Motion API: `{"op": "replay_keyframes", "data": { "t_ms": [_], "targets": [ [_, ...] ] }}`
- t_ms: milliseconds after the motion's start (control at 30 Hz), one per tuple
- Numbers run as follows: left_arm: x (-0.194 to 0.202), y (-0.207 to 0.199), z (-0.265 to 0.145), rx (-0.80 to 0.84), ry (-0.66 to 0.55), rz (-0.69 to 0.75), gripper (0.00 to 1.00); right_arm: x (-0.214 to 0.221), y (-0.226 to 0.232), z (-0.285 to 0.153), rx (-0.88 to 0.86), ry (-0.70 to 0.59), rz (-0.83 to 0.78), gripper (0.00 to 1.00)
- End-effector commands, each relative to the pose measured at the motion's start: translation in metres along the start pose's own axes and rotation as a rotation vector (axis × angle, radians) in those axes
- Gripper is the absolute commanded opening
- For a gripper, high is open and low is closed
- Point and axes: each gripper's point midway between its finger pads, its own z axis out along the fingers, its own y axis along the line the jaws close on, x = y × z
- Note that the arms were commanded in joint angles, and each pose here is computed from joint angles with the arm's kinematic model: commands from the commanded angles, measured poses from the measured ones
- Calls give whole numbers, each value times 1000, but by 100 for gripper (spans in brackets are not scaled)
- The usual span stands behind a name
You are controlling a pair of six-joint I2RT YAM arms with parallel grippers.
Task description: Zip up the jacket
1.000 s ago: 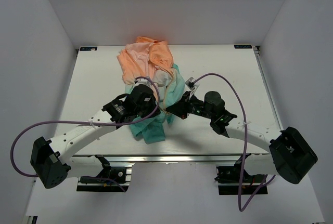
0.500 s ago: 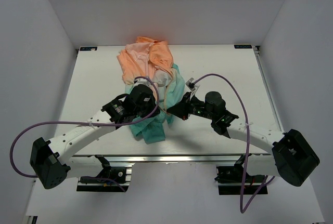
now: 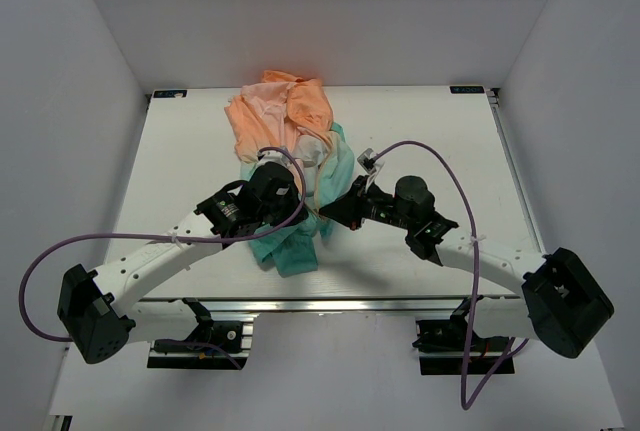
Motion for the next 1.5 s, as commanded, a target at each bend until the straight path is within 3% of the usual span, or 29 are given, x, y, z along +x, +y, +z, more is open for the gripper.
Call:
{"op": "replay_keyframes", "data": {
  "t_ms": [0, 1467],
  "targets": [
    [-5, -10, -6, 44, -16, -3, 0, -16, 12, 5, -55, -55, -32, 0],
    [-1, -9, -6, 55, -11, -20, 0, -13, 10, 2, -44, -33, -54, 0]
  ]
}}
